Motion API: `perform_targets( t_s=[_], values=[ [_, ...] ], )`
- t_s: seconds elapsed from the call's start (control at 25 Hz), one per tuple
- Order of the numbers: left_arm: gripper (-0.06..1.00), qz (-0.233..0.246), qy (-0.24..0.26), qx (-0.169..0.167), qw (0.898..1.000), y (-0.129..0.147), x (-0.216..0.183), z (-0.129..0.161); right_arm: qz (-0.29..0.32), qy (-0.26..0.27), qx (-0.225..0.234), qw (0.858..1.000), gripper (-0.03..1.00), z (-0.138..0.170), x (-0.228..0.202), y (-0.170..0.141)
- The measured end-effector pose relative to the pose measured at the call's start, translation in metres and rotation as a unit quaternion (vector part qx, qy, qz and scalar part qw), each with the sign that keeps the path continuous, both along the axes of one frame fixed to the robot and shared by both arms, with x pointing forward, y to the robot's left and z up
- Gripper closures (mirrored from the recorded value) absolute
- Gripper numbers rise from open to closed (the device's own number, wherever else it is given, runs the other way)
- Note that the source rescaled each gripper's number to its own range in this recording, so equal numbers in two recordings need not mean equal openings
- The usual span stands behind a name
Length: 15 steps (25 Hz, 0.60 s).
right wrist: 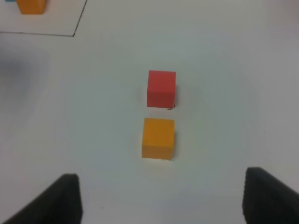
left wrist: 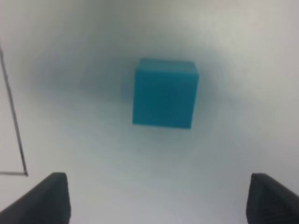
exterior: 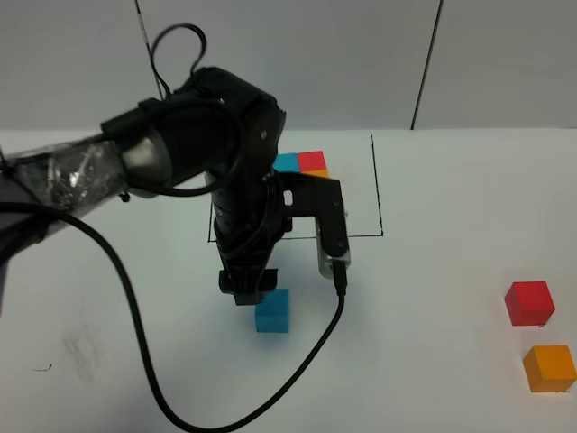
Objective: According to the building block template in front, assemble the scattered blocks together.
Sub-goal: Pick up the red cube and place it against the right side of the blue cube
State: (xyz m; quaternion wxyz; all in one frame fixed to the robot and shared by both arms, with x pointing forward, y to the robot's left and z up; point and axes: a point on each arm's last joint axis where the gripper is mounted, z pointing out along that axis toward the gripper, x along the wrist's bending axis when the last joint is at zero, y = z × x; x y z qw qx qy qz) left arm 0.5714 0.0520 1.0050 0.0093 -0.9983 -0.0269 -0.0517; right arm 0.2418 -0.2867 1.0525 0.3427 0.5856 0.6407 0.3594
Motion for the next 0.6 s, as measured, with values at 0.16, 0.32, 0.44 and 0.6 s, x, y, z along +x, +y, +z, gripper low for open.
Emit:
perform_targets(
  t_s=[0.16,0.32,0.44,0.6],
  values=[
    [0.08,0.058,-0.043,-0.038,0.997,0.008,-0.009,0.051,0.000,0.000,0.000,1.000,0.34,0.000,0.000,0.000],
    [0.10,0.146,-0.079,-0.089,0.982,0.020,-0.025,0.093,0.000,0.000,0.000,1.000,0.34,0.000,0.000,0.000],
    [0.10,0.211,-0.099,-0.127,0.964,0.030,-0.037,0.121,0.000,0.000,0.000,1.000,0.34,0.000,0.000,0.000],
    [0.10,0.316,-0.143,-0.164,0.923,0.048,-0.049,0.152,0.000,0.000,0.000,1.000,0.34,0.000,0.000,0.000]
  ],
)
